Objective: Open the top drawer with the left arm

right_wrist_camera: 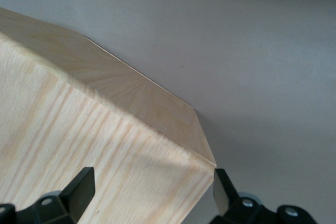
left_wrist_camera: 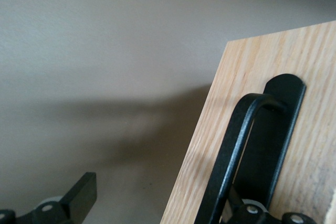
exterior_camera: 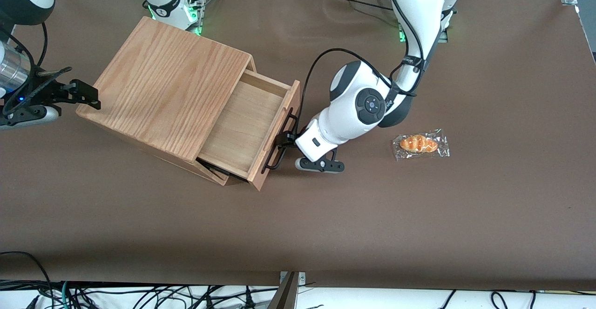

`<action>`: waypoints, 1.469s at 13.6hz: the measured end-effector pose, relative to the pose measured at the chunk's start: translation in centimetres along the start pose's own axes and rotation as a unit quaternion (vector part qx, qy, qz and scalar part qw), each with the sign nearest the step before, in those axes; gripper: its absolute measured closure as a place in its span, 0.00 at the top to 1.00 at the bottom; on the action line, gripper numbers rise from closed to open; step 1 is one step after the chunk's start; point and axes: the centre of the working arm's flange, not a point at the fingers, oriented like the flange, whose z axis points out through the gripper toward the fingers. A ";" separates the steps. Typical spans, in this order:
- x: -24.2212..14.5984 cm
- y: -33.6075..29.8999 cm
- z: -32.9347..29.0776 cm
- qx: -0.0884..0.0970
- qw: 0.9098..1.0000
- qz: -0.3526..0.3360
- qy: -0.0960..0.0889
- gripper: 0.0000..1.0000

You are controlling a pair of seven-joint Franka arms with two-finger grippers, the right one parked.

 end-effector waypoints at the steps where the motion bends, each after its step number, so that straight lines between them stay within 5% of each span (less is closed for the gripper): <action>1: 0.2 -0.3 -0.2 0.000 1.000 -0.002 0.000 1.00; 20: 0.8 0.0 -3.4 -0.007 0.999 -0.050 -0.001 1.00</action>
